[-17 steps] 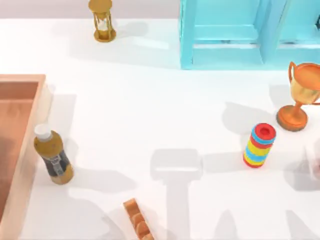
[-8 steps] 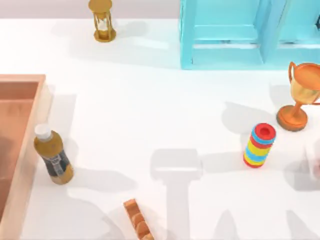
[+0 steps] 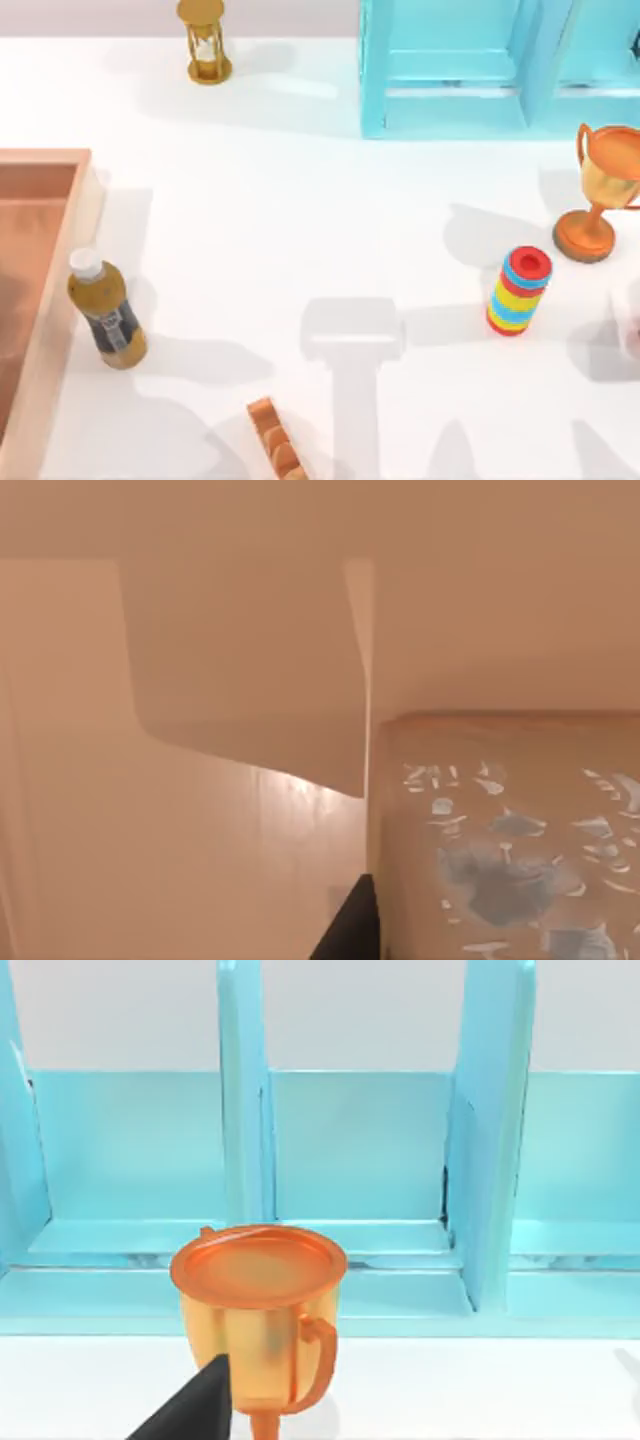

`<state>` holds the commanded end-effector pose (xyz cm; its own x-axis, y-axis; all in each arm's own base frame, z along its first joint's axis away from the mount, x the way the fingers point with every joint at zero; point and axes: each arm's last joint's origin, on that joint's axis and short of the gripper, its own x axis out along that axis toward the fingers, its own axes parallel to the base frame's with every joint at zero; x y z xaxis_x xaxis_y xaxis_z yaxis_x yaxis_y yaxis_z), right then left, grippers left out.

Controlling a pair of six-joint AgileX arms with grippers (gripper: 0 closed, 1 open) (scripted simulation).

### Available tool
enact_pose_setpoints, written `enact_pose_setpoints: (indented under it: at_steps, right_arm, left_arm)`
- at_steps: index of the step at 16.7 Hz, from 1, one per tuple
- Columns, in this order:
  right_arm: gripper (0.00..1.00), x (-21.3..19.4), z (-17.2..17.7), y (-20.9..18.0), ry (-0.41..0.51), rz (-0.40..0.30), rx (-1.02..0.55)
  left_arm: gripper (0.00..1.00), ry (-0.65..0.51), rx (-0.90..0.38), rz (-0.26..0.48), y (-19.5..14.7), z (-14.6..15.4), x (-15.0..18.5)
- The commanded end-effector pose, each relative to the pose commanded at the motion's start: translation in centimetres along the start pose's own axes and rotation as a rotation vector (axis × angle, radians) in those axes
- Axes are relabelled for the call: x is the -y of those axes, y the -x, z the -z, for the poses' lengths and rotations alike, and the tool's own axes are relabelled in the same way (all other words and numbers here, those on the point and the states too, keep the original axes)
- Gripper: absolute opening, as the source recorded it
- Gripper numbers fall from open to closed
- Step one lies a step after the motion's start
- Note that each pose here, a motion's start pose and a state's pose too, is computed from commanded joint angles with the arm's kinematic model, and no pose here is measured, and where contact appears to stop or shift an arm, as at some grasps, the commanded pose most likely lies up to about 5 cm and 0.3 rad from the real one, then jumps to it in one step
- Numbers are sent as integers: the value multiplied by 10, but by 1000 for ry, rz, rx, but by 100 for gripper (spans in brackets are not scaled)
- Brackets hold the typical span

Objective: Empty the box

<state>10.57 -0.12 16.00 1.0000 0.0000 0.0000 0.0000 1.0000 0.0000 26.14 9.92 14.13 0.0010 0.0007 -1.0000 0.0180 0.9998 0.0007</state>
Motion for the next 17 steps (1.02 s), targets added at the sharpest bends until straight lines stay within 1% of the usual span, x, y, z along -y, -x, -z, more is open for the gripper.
enact_pose_setpoints:
  at_steps: [4, 7, 12, 15, 17]
  right_arm:
    - [100, 0, 0, 0, 0, 0, 0]
    - [100, 0, 0, 0, 0, 0, 0]
    - [100, 0, 0, 0, 0, 0, 0]
    - [100, 0, 0, 0, 0, 0, 0]
    - [100, 0, 0, 0, 0, 0, 0]
  left_arm:
    - [0, -2, 2, 0, 1, 0, 0]
    - [0, 0, 1, 1, 16, -4, -2]
    - [0, 0, -5, 4, 71, -9, -4]
    - [0, -2, -6, 4, 106, -5, -2]
    - [0, -2, -2, 2, 124, -2, -1]
